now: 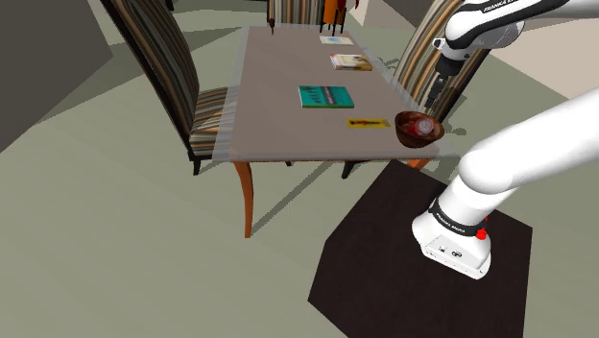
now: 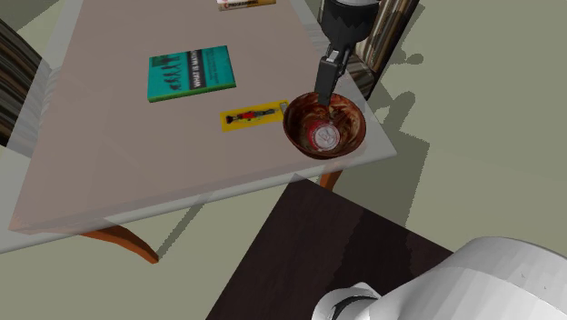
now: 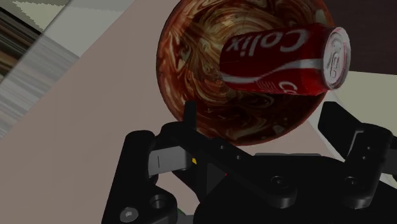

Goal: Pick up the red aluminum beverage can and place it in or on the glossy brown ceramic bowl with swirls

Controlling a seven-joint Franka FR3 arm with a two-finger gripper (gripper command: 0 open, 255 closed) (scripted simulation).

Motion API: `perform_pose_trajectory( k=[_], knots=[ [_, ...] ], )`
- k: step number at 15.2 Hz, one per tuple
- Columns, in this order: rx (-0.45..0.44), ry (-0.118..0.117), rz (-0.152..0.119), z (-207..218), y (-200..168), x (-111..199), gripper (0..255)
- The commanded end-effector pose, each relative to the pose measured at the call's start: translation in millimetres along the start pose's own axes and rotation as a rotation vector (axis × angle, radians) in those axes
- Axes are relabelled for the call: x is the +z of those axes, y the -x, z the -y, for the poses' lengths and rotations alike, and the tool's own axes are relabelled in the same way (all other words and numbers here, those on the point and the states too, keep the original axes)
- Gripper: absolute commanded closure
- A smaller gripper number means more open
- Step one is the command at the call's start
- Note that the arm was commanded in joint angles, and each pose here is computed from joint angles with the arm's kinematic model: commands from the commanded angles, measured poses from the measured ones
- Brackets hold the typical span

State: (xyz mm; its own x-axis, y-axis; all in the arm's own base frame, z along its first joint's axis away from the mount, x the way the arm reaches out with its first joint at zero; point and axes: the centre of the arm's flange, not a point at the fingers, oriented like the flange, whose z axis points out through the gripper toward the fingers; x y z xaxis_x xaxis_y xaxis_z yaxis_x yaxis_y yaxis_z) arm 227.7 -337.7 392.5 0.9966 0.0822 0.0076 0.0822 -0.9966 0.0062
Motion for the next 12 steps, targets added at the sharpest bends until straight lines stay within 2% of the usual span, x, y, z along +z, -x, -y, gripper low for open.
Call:
perform_pose_trajectory(
  k=[1, 4, 12],
  knots=[
    [0.000, 0.000, 0.000, 0, 0, -13, 0],
    [0.000, 0.000, 0.000, 0, 0, -50, 0],
    [0.000, 0.000, 0.000, 0, 0, -50, 0]
  ],
)
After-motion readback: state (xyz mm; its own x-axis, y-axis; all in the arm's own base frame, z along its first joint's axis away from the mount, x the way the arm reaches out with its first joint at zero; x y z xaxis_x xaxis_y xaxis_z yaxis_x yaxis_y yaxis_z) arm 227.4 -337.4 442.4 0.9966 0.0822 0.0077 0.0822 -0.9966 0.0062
